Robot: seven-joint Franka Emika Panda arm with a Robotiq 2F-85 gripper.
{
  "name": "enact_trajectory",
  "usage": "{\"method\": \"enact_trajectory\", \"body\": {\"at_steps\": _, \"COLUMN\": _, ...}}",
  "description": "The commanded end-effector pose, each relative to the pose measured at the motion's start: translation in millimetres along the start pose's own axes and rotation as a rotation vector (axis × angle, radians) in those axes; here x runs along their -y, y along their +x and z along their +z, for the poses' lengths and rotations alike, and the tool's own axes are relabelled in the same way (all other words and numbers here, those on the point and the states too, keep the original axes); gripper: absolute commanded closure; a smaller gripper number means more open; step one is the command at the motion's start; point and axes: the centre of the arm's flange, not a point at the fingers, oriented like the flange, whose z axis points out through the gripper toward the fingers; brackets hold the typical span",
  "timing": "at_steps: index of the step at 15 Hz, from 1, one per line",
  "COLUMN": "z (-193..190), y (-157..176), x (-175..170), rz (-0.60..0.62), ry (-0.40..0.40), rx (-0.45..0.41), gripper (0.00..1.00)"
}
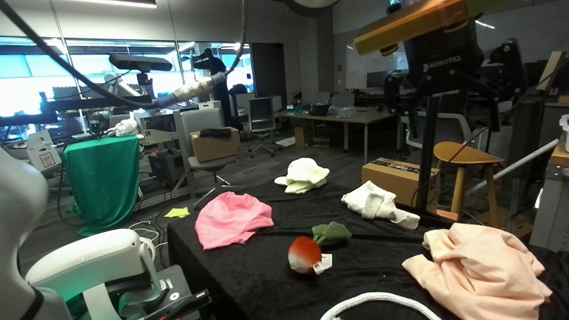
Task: Pile the things on the table on top of the rope
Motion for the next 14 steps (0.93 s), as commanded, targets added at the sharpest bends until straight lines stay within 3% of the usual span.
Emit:
{"method": "enact_trajectory", "body": {"at_steps": 1, "z": 33, "y": 34, "x": -22, "rz": -0.034, "ry": -0.005, "rx": -0.058, "gripper": 0.0}}
{"method": "enact_trajectory", "body": {"at_steps": 5, "z": 86, "y": 60, "x": -27, "rz": -0.049, "ry": 0.02, "rx": -0.032, "gripper": 0.0}}
{"method": "enact_trajectory", "body": {"at_steps": 10, "z": 148, "y": 97, "x": -27, "rz": -0.065, "ry": 0.042, "rx": 0.06, "gripper": 0.0}}
{"method": "enact_trajectory", "body": {"at_steps": 14, "z": 188, "y": 122, "x": -34, "rz": -0.07, "ry": 0.058, "rx": 0.074, "gripper": 0.0}}
